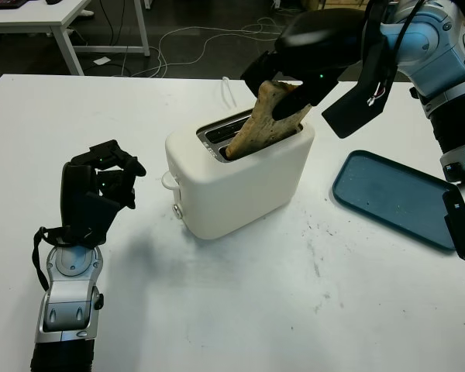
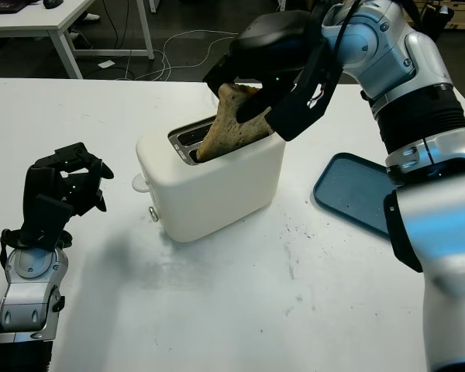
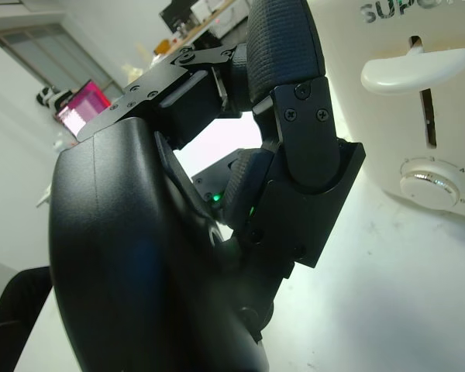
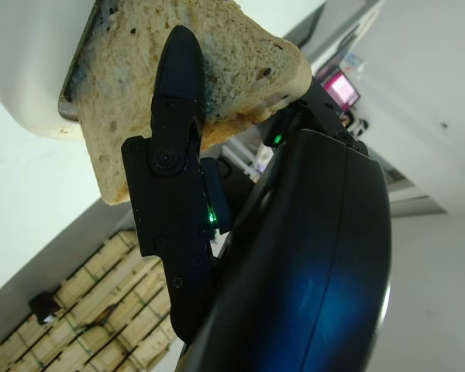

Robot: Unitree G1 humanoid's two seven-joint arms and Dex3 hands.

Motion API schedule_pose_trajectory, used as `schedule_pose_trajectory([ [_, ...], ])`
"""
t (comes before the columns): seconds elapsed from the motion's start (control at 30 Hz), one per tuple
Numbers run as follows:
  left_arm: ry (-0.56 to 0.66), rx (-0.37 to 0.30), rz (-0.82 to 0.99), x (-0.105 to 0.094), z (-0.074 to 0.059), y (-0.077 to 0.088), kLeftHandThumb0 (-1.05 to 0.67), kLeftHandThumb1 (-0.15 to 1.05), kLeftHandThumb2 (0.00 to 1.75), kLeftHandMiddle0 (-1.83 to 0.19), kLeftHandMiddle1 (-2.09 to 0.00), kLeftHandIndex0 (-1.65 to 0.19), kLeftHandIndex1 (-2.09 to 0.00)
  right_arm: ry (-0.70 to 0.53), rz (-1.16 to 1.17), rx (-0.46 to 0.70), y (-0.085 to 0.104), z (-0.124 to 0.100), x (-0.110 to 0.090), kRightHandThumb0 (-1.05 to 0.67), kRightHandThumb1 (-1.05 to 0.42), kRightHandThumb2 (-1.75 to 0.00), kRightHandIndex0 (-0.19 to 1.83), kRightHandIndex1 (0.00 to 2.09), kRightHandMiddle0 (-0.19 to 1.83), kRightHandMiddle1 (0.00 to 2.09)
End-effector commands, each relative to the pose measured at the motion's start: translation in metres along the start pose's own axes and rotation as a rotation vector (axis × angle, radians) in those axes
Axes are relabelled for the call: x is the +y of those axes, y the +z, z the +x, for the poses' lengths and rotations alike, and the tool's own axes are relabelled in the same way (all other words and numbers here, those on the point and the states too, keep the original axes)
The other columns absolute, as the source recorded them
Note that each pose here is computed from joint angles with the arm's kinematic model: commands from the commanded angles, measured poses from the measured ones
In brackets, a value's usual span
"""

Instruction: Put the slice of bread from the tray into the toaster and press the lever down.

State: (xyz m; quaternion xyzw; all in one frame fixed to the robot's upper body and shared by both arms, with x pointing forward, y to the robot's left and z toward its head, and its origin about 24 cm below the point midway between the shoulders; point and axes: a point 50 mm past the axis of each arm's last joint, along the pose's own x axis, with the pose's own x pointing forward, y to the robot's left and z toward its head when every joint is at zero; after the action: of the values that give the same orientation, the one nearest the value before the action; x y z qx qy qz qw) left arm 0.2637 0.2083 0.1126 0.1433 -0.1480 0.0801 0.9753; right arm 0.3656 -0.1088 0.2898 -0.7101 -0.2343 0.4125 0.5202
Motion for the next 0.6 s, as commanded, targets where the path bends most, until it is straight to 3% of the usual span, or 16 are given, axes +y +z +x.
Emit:
schedule_pose_trajectory([
  [0.0,0.007,0.000,-0.002,0.001,-0.002,-0.001,-0.84,0.76,0.65,-1.41,-1.41,-1.21,-1.44,-0.018,-0.020,-0.007,0.001,-0.002,-0.005,-0.46,-0.92,-0.34,1.08,1.75,0.84,1.75],
  [0.13,0.003,-0.001,-0.005,0.001,-0.002,-0.001,-0.84,0.76,0.66,-1.40,-1.41,-1.20,-1.44,-0.007,0.001,-0.019,0.003,0.002,-0.002,-0.49,-0.92,-0.35,1.10,1.75,0.85,1.75],
  [0.23,0.007,-0.004,0.002,0.001,-0.002,-0.001,-0.84,0.76,0.66,-1.40,-1.41,-1.20,-1.44,0.011,0.018,-0.029,0.005,0.005,0.001,-0.66,-0.92,-0.30,1.02,1.75,0.77,1.64],
  [0.27,0.006,-0.004,0.003,0.000,-0.002,-0.001,-0.84,0.76,0.66,-1.40,-1.41,-1.21,-1.44,0.028,0.021,-0.033,0.006,0.006,0.002,-0.76,-0.92,-0.27,0.91,1.69,0.76,1.43],
  [0.33,0.006,-0.004,-0.002,0.000,-0.002,-0.001,-0.84,0.76,0.65,-1.40,-1.41,-1.21,-1.44,0.084,0.017,-0.047,0.008,0.007,0.004,-0.95,-0.92,-0.25,0.58,0.97,0.75,0.59],
  [0.4,0.007,-0.002,-0.004,0.000,-0.003,-0.001,-0.84,0.77,0.65,-1.40,-1.41,-1.21,-1.43,0.112,0.009,-0.059,0.010,0.009,0.005,-1.03,-0.92,-0.22,0.39,0.51,0.62,0.13],
  [0.47,0.010,0.003,0.000,0.000,-0.003,-0.002,-0.85,0.77,0.65,-1.40,-1.41,-1.21,-1.44,0.090,0.016,-0.069,0.011,0.009,0.005,-1.04,-0.92,-0.19,0.29,0.40,0.52,0.04],
  [0.57,0.009,0.002,0.000,0.001,-0.003,-0.002,-0.85,0.77,0.64,-1.40,-1.41,-1.21,-1.44,0.025,0.051,-0.066,0.008,0.006,0.002,-1.02,-0.92,-0.11,0.04,0.71,0.41,0.01],
])
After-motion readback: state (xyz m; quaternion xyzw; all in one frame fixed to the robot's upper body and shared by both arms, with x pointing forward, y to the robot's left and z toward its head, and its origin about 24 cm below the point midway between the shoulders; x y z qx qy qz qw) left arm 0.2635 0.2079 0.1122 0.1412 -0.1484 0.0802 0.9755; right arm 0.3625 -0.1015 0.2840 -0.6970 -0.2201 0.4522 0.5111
